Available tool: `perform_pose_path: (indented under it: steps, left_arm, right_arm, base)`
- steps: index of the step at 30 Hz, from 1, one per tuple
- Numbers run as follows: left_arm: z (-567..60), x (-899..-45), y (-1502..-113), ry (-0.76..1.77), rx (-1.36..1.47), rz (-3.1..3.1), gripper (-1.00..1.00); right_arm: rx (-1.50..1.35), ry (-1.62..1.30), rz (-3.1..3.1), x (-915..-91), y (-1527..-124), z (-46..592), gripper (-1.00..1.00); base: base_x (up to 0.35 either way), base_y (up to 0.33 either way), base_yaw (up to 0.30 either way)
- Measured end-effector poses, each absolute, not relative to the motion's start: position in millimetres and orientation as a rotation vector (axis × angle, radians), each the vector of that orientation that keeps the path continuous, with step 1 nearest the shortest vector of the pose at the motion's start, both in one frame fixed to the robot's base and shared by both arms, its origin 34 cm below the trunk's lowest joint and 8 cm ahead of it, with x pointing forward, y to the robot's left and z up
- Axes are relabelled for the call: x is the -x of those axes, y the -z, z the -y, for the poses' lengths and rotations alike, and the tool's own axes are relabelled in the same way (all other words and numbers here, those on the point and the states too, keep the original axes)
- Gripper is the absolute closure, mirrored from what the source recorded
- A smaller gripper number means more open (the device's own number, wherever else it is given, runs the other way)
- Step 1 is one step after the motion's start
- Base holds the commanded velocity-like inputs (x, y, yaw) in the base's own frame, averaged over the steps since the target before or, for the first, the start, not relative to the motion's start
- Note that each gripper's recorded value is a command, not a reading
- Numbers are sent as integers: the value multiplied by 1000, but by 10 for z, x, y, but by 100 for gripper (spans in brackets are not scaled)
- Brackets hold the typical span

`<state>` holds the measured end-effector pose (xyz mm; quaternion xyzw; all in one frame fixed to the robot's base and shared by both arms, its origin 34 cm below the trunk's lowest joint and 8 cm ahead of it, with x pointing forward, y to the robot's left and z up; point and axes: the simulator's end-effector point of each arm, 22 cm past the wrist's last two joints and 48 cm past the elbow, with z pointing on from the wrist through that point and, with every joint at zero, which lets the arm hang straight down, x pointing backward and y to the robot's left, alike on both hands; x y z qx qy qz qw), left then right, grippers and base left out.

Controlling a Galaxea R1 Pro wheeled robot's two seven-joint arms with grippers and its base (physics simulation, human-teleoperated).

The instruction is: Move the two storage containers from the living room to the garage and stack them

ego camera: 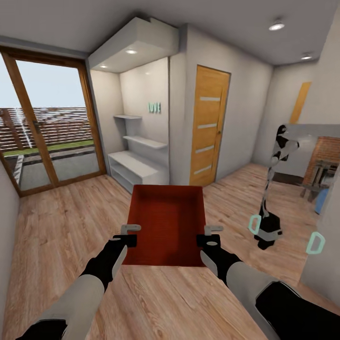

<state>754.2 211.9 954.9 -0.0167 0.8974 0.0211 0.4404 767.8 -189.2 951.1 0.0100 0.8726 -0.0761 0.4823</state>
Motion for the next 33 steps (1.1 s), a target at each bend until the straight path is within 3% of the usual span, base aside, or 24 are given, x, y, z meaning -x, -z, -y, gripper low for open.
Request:
perform_pose_path:
  steps: [33]
  left_arm:
    - [-2120,-7542,-9548,-53,41,-2229,100]
  right_arm:
    - [-26,185,-2127,-7676,-9508,1891,100]
  base:
    - [322,0,0]
